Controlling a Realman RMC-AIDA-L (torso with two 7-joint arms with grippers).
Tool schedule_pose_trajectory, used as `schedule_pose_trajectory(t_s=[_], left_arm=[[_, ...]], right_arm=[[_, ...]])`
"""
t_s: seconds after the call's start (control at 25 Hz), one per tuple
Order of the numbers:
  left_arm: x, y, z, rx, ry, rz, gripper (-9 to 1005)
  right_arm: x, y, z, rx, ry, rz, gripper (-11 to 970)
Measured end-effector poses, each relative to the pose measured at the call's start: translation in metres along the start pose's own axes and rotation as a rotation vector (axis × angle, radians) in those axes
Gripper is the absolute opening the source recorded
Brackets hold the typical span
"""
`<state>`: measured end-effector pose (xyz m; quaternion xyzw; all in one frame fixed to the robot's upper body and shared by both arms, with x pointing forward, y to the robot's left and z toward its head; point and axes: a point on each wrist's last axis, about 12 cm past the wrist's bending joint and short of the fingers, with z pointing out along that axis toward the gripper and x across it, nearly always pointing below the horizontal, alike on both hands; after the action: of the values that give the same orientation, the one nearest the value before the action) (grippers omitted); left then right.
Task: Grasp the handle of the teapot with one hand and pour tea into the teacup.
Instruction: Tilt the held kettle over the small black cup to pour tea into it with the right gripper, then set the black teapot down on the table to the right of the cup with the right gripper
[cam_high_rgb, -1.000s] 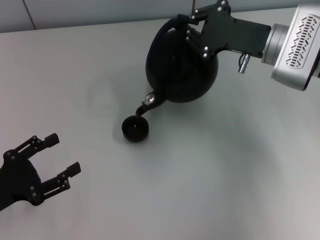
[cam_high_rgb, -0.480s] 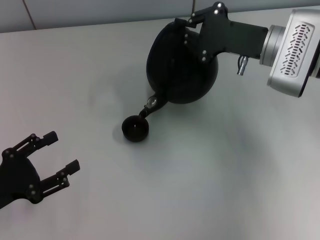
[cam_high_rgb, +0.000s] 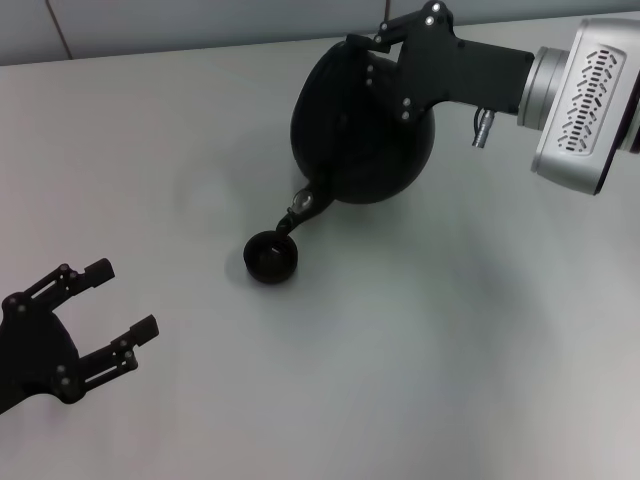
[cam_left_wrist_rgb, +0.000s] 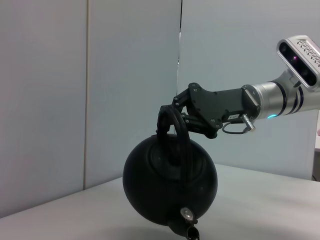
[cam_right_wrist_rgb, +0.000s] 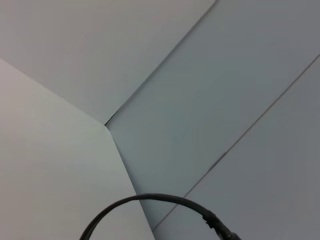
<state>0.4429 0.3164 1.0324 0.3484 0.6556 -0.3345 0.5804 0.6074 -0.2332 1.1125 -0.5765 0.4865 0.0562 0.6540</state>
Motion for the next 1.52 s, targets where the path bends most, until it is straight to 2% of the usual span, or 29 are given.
schedule_pose_trajectory(t_s=[0.44,0.64,0.68,1.16,1.52], left_arm=[[0.000,0.000,0.001,-0.002,-0.005,-0.001,812],[0.000,0.000,0.001,-0.006,-0.009,-0.001,812],[0.000,0.000,0.001,-0.008,-0.010,-0.001,812],[-0.001,0.000,0.001,-0.012,-0.018,-0.002,812],[-0.002,0.000,0.001,-0.009,-0.021,-0.001,812]], right_arm=[[-0.003,0.001,0.003,-0.027,-0.001,-0.039,103],[-0.002,0.002,0.001,-0.016,0.003,-0.008,110],[-0.002,0.002,-0.001,-0.011,0.001,0.036,111],[0.004,0.003,-0.014,0.028,0.023,0.262,126],[0.012,0.004,-0.036,0.164,0.005,0.476,138]])
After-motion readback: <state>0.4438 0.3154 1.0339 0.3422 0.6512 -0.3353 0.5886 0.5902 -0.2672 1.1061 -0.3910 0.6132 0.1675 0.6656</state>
